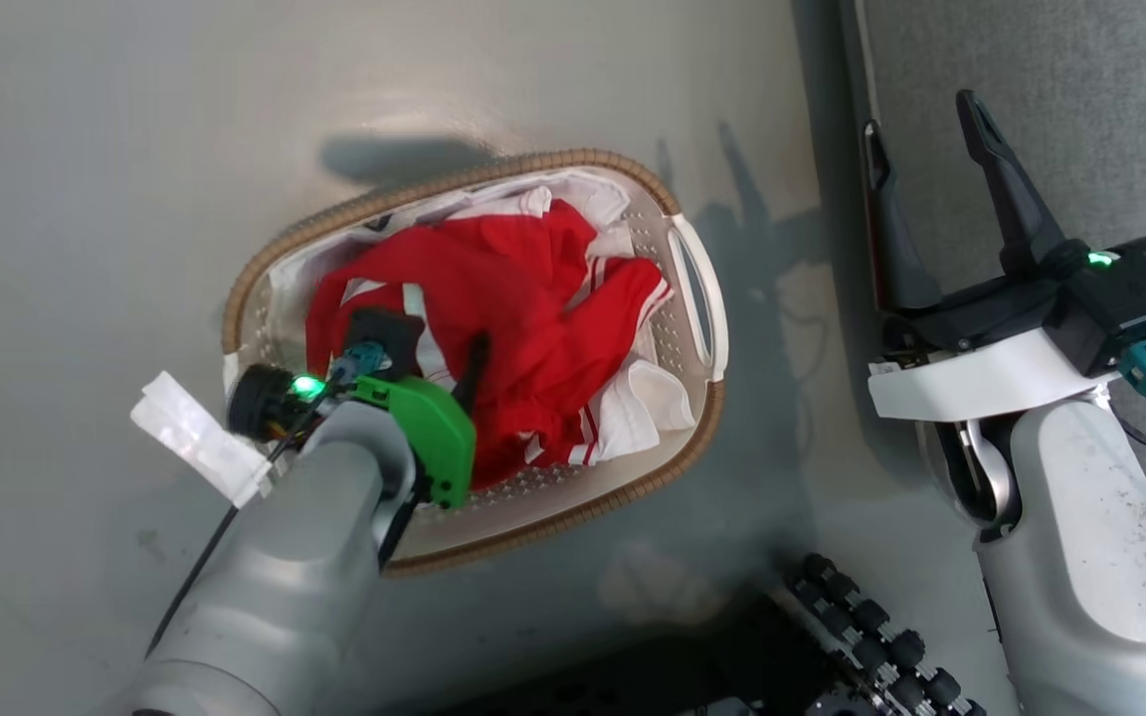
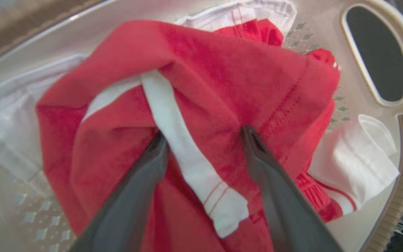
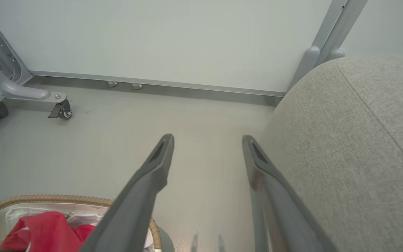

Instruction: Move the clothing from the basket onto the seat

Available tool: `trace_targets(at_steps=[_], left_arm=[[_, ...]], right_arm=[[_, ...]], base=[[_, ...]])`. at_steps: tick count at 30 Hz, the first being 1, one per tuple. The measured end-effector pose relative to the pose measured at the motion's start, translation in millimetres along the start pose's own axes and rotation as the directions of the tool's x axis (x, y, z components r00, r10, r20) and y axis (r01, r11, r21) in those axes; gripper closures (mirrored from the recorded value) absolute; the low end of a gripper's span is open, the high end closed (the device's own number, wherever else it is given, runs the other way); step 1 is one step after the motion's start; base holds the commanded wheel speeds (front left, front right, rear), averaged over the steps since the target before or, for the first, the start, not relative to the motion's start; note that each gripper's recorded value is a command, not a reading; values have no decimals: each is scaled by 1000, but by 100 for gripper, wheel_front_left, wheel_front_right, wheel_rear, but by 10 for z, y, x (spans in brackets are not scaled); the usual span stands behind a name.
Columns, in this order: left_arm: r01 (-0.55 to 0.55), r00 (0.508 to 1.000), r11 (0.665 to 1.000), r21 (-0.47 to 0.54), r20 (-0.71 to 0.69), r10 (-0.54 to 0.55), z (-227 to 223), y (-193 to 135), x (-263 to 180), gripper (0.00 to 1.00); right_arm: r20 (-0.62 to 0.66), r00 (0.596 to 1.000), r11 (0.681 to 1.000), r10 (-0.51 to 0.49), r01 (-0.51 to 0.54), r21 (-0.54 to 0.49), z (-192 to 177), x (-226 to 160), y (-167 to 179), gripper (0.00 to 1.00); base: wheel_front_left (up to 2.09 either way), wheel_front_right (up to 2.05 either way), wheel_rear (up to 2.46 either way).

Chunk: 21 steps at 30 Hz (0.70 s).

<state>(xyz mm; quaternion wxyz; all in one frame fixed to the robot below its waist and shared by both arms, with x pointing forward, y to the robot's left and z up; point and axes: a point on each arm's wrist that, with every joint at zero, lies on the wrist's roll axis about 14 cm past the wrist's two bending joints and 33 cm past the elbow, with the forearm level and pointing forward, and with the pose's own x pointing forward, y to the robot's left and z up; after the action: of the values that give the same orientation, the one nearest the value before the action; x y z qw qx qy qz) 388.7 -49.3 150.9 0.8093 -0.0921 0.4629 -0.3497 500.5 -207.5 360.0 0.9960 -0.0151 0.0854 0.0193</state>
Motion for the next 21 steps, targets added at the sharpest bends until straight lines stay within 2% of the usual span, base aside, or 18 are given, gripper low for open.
trace_targets(at_steps=[2,3,4,9,15,21], left_arm=[[34,999,999,-31,11,-33,-3,-106,59,0],[57,998,998,-18,11,-57,-15,-165,77,29],[70,997,997,-14,17,-70,-14,-199,87,100],[87,996,996,-11,27,-86,25,-240,47,100],[75,992,997,-13,102,-74,286,-257,-112,100],[82,983,996,27,160,-86,446,-437,-377,100]], right_arm=[[-16,1000,1000,3,-3,0,-77,16,7,0],[-22,1000,1000,6,-6,4,-108,23,19,0],[-26,1000,1000,7,-7,8,-126,29,26,0],[-21,1000,1000,6,-6,11,-90,23,22,0],[10,1000,1000,6,-6,17,95,-10,30,0],[35,999,1000,7,-8,30,289,-141,59,0]], base=[[0,0,0],[0,0,0],[0,0,0],[0,0,0],[0,0,0],[0,0,0]])
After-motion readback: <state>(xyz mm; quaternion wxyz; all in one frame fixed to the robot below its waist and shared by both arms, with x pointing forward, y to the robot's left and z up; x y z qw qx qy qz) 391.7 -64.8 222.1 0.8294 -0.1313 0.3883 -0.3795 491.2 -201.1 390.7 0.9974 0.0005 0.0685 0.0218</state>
